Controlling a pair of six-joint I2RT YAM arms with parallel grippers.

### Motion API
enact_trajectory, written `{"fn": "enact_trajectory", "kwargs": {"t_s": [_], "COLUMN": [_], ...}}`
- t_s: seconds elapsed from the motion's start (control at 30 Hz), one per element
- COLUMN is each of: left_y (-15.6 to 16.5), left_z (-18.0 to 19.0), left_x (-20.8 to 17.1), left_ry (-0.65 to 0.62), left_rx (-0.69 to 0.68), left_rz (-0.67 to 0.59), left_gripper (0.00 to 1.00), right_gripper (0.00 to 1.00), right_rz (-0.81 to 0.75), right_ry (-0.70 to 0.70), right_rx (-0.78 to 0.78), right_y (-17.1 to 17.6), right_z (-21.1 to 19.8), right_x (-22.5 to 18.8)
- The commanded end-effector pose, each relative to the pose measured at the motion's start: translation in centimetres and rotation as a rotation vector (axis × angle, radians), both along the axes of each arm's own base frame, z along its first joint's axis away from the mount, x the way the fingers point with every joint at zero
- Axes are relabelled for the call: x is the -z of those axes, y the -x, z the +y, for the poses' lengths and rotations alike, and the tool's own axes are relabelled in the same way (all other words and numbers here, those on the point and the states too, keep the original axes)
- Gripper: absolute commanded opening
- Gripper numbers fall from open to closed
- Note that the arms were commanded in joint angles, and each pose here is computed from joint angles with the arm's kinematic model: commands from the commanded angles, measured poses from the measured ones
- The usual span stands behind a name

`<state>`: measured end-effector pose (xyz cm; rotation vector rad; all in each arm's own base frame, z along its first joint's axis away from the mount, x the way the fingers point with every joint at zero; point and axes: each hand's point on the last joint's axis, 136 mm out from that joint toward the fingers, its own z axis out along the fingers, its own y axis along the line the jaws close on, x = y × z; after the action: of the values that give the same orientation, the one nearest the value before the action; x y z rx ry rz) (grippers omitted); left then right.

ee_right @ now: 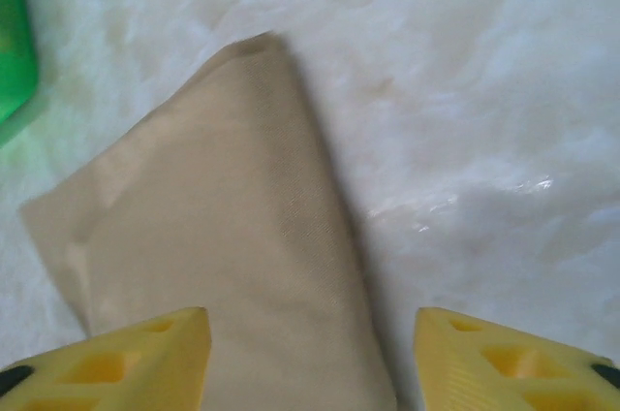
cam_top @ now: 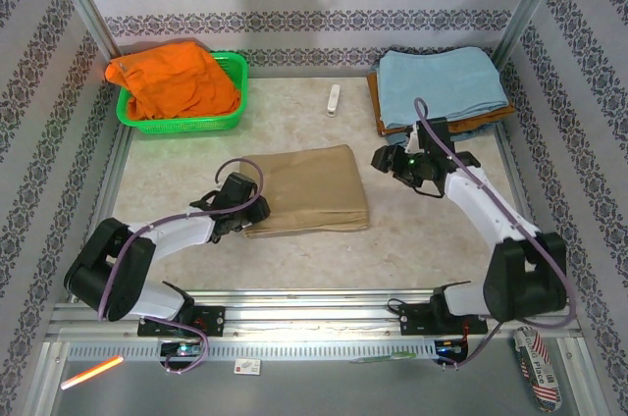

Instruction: Fold and stack the trousers

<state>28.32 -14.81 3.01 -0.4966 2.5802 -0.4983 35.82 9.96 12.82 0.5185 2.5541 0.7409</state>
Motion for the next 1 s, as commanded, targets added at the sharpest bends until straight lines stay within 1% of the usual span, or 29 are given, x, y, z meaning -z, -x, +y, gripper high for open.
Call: {"fn": "enact_trajectory", "kwargs": {"t_s": [0.0, 0.07, 0.1, 0.17, 0.23, 0.3, 0.33, 0.43, 0.63, 0.77, 0.83, 0.87, 0.9, 0.97], "left_y": [3.4, 3.4, 3.5, 3.7, 4.0, 4.4, 4.6, 4.9, 4.5, 4.1, 3.9, 3.9, 3.8, 3.8], "left_z": [0.8, 1.4, 1.5, 2.0, 2.6, 3.2, 3.4, 4.2, 4.7, 4.3, 4.1, 3.9, 3.9, 3.8], "left_x": [1.0, -0.4, -0.9, -2.0, -2.7, -3.1, -3.4, -3.9, -5.1, -4.9, -4.7, -4.7, -4.6, -4.5], "left_ry": [-0.017, -0.033, -0.038, -0.045, -0.051, -0.054, -0.054, -0.05, -0.051, -0.041, -0.036, -0.032, -0.029, -0.022], "left_rx": [0.012, 0.002, 0.004, 0.0, -0.011, -0.019, -0.024, -0.045, -0.049, -0.043, -0.042, -0.039, -0.04, -0.04], "left_rz": [0.105, 0.08, 0.07, 0.051, 0.043, 0.036, 0.029, 0.011, -0.014, -0.012, -0.004, 0.002, 0.006, 0.004], "left_gripper": [0.56, 0.6, 0.62, 0.68, 0.77, 0.8, 0.81, 0.83, 0.83, 0.83, 0.83, 0.83, 0.83, 0.83], "right_gripper": [0.41, 0.27, 0.22, 0.2, 0.21, 0.28, 0.28, 0.28, 0.3, 0.36, 0.37, 0.36, 0.29, 0.1], "right_rz": [-0.046, -0.04, -0.029, -0.011, 0.025, 0.066, 0.097, 0.133, 0.143, 0.158, 0.175, 0.176, 0.175, 0.175], "right_ry": [0.005, -0.009, -0.016, -0.016, 0.009, 0.023, 0.039, 0.042, 0.031, 0.008, 0.025, 0.034, 0.043, 0.051], "right_rx": [0.155, 0.226, 0.246, 0.274, 0.298, 0.307, 0.312, 0.328, 0.368, 0.366, 0.364, 0.369, 0.38, 0.391], "right_y": [-3.9, -6.3, -7.3, -9.6, -11.2, -12.5, -12.9, -13.4, -12.6, -14.4, -14.8, -15.0, -15.1, -15.0], "right_z": [-2.4, -3.5, -3.8, -4.6, -5.4, -5.9, -6.1, -6.2, -5.7, -5.2, -5.1, -5.1, -5.4, -5.7], "right_x": [0.5, 1.6, 1.9, 2.7, 3.7, 4.6, 5.3, 6.7, 8.0, 8.5, 8.8, 9.1, 9.2, 9.3]}}
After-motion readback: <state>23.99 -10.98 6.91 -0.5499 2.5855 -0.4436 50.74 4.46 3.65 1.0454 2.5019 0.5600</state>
